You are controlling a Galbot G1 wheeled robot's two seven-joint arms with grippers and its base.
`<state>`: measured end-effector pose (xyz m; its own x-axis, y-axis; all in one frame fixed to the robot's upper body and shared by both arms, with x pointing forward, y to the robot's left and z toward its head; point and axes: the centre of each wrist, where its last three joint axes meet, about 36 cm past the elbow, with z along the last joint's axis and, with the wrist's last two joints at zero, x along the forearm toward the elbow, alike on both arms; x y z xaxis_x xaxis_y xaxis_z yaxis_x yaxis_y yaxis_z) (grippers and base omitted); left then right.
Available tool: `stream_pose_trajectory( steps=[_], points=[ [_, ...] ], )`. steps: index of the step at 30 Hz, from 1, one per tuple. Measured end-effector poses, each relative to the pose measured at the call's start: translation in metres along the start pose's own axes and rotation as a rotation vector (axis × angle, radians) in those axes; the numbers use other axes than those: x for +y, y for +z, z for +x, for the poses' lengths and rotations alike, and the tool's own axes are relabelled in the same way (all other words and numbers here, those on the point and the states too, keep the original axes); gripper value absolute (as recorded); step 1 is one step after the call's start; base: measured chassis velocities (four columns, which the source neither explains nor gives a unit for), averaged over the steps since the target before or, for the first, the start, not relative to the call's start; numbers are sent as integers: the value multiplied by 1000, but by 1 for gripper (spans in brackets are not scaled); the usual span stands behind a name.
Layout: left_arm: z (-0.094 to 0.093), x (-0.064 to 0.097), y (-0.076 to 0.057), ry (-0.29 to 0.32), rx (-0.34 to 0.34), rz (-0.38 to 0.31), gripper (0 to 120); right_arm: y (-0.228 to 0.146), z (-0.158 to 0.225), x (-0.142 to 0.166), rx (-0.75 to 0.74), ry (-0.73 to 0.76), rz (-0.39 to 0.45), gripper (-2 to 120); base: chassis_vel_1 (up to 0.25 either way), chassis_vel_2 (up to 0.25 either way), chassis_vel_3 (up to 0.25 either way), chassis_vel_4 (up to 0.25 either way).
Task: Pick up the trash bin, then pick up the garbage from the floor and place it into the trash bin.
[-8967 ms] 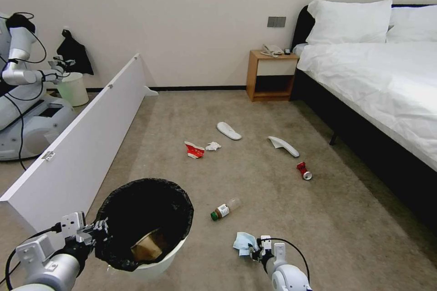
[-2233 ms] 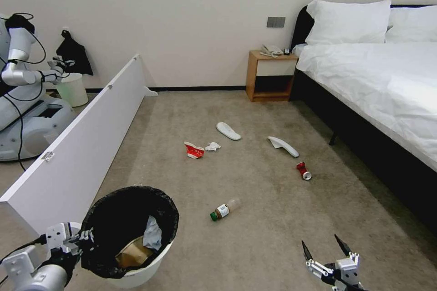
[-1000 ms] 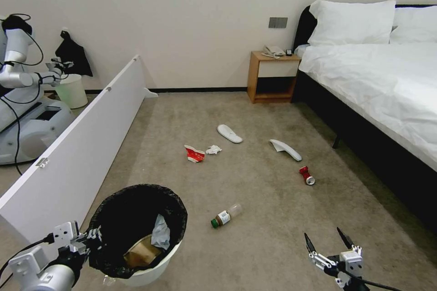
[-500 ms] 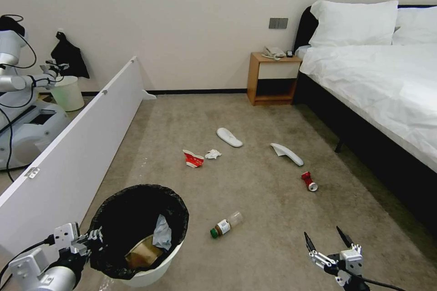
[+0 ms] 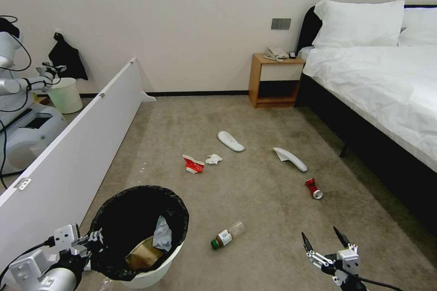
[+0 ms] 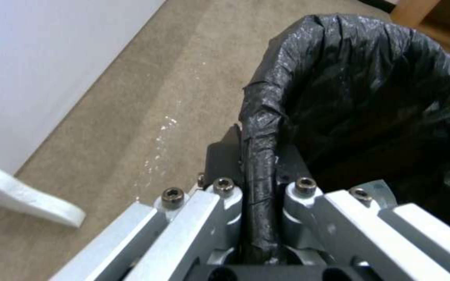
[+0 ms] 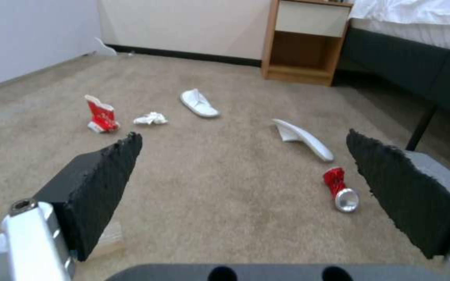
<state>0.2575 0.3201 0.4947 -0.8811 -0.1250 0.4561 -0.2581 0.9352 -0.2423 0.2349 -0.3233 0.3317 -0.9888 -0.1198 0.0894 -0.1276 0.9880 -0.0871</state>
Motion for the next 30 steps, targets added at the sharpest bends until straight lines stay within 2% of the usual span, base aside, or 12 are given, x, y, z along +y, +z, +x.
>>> stream_pose_trajectory(
  steps=[30],
  points=[
    [8, -4, -1, 0, -5, -6, 4, 6, -3, -3, -1, -17, 8, 100, -110, 114, 112, -112]
  ],
)
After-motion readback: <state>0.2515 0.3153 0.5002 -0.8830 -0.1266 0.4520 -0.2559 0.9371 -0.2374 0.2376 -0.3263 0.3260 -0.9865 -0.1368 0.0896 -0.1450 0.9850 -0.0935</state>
